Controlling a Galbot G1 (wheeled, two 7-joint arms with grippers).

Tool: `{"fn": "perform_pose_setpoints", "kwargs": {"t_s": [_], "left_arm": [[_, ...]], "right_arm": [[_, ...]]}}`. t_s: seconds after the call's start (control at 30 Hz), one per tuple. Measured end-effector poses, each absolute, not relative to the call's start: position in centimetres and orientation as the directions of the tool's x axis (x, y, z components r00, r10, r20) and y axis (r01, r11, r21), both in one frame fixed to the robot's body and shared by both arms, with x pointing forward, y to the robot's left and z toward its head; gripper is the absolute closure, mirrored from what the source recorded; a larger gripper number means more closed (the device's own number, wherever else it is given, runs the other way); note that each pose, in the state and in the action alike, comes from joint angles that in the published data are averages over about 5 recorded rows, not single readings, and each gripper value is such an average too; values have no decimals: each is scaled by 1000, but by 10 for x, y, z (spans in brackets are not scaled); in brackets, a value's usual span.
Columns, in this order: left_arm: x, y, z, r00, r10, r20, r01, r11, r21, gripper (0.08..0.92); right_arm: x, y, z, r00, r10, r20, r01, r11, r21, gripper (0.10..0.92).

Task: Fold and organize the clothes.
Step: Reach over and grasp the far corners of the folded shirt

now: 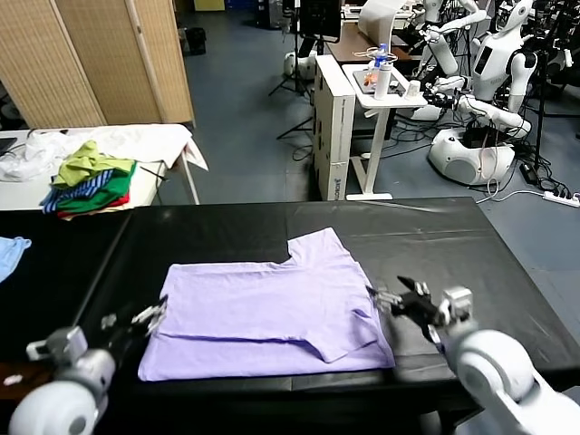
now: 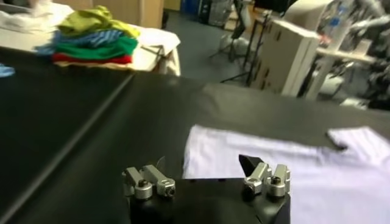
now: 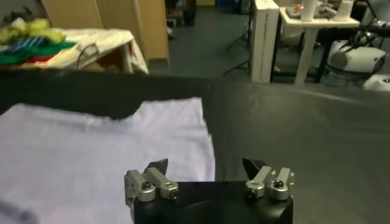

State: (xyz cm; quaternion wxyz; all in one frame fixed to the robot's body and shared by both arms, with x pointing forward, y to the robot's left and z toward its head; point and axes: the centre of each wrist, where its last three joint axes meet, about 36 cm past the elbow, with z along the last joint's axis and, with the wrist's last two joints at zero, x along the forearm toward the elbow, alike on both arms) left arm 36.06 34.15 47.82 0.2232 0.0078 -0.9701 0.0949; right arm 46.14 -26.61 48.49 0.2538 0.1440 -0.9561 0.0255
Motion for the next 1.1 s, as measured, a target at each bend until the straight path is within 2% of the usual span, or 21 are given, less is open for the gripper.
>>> {"fn": "perform_pose_setpoints", "kwargs": {"t_s": [0.23, 0.43, 0.73, 1.1], "left_arm": [[423, 357, 462, -882, 39, 470, -46, 985, -167, 92], [455, 369, 448, -864, 36, 502, -44, 988, -146, 92], [467, 380, 434, -842, 23, 539, -61, 989, -138, 92], [473, 381, 432, -827, 34, 561, -58, 988, -146, 117]], "right_arm": [[510, -244, 475, -818, -247, 520, -282, 959, 12, 115], [538, -235, 468, -808, -239, 539, -274, 962, 15, 115], [566, -219, 456, -788, -237, 567, -268, 963, 30, 115], [584, -209, 455, -758, -204, 620, -265, 964, -6, 115]]}}
